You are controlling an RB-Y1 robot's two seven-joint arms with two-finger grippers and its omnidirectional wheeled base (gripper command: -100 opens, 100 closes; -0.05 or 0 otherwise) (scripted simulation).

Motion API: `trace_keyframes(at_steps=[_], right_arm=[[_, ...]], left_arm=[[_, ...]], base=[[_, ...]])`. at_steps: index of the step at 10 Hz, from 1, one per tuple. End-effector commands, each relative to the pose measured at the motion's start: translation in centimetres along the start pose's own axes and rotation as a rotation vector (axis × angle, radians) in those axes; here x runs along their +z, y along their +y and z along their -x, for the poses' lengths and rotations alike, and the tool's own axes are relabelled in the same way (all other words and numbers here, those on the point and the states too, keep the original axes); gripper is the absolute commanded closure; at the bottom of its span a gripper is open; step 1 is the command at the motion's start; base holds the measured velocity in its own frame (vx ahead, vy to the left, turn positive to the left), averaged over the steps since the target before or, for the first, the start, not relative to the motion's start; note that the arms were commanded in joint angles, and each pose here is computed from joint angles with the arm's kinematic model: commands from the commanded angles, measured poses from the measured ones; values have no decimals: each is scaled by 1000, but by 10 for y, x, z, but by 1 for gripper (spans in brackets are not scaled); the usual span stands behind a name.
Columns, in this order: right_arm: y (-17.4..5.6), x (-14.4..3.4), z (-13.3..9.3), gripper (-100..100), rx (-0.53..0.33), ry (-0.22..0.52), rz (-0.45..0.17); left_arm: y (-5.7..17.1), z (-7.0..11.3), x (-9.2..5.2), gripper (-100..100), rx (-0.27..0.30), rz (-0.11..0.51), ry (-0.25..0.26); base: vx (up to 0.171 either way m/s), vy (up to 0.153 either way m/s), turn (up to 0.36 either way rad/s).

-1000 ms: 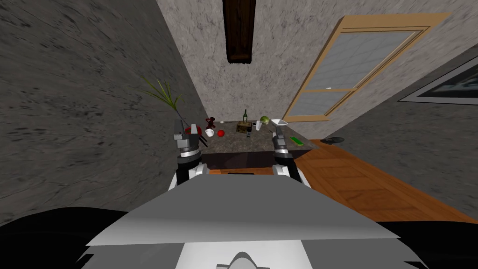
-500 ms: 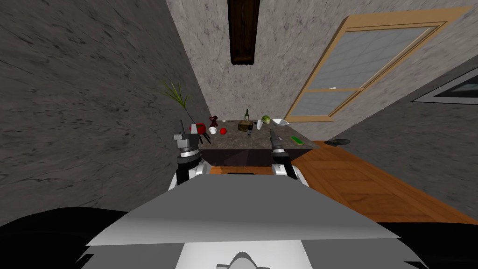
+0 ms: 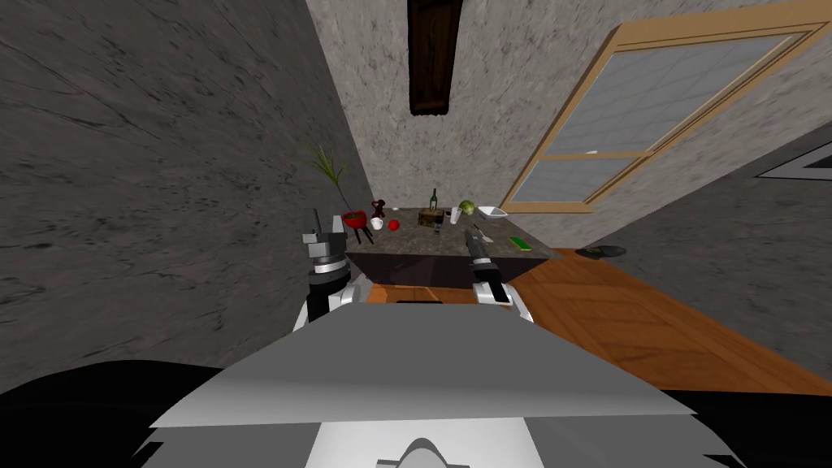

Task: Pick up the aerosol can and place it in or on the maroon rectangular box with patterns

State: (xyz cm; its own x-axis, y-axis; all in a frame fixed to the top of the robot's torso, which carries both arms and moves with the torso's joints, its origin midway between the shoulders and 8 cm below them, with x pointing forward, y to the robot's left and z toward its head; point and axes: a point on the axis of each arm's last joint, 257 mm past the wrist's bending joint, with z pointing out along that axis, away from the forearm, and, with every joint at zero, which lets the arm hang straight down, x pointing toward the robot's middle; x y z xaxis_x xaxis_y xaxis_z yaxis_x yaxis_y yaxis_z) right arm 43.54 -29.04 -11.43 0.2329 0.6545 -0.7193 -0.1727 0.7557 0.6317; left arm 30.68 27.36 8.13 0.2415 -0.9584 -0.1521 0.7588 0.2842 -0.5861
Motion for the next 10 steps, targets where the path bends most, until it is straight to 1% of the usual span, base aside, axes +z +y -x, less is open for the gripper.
trace_keyframes(at_steps=[1,5,6,10], right_arm=[[-7,1,-6,-100,-41,8,-12],[-45,10,-18,-100,-252,48,-75],[-45,10,-18,-100,-259,48,-75],[-80,18,-24,-100,-458,79,-125]], left_arm=[[0,0,0,0,0,0,0],[0,0,0,0,0,0,0],[0,0,0,0,0,0,0],[0,0,0,0,0,0,0]], base=[[-51,22,26],[-34,29,96],[-20,28,26],[-1,43,98]])
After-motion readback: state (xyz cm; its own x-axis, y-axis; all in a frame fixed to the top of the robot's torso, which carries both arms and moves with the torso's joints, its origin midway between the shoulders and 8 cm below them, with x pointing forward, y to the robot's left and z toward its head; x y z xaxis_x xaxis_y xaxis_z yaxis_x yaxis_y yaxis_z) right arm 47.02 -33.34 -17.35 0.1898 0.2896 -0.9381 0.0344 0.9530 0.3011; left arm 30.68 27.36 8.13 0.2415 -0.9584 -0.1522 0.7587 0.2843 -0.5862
